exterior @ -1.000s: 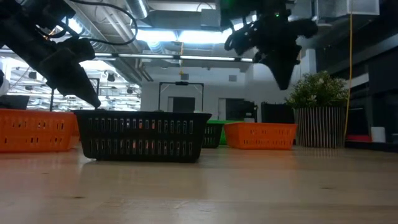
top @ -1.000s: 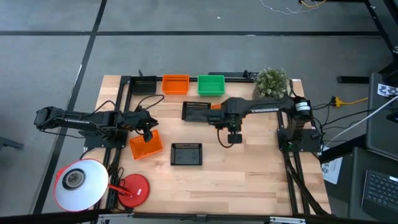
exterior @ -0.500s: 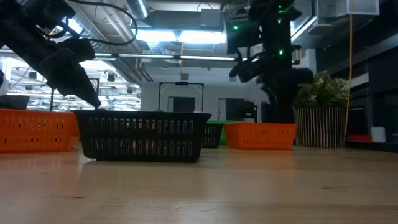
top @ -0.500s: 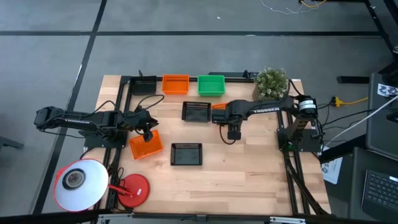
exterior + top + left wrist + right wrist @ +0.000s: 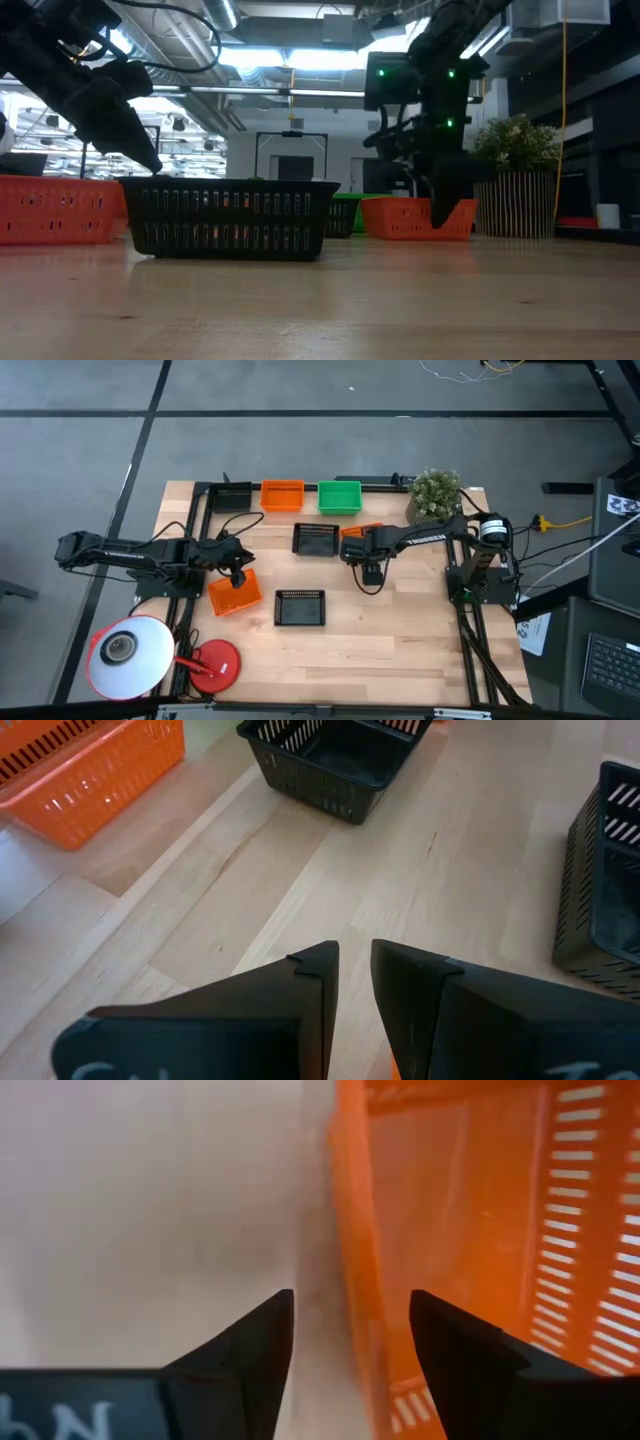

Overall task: Stack baskets by color
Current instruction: Stack the top orange bin on the orange bin

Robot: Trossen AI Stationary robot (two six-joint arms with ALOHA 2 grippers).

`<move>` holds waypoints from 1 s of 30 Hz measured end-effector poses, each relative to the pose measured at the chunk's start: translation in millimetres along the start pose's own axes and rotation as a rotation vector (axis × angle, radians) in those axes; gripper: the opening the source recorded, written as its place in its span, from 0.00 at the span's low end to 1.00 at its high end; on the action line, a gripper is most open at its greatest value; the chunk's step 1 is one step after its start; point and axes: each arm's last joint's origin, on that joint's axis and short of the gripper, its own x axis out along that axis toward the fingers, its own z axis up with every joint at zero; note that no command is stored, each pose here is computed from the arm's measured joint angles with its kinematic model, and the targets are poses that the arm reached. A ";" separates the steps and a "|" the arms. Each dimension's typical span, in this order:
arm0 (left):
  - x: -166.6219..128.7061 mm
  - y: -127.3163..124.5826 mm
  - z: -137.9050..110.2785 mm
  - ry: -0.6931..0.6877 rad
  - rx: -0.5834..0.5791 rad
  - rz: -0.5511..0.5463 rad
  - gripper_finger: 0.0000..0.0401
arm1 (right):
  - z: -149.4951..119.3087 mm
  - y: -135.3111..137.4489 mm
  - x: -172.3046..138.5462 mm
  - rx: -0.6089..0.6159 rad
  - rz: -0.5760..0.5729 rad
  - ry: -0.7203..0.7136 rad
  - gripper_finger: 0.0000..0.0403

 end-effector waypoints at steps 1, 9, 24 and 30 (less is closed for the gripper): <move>0.0 0.0 0.0 0.000 0.000 -0.001 0.14 | -1.2 0.3 2.1 0.002 -0.015 0.003 0.49; 0.0 0.0 0.1 -0.001 0.000 0.000 0.14 | -5.8 2.5 8.0 0.006 -0.018 0.013 0.39; 0.0 0.0 0.0 0.000 0.000 0.000 0.14 | 2.8 5.9 -16.1 0.073 -0.037 0.055 0.01; 0.0 0.0 0.0 0.000 0.001 -0.001 0.14 | 26.0 7.7 -74.2 0.036 -0.161 0.001 0.00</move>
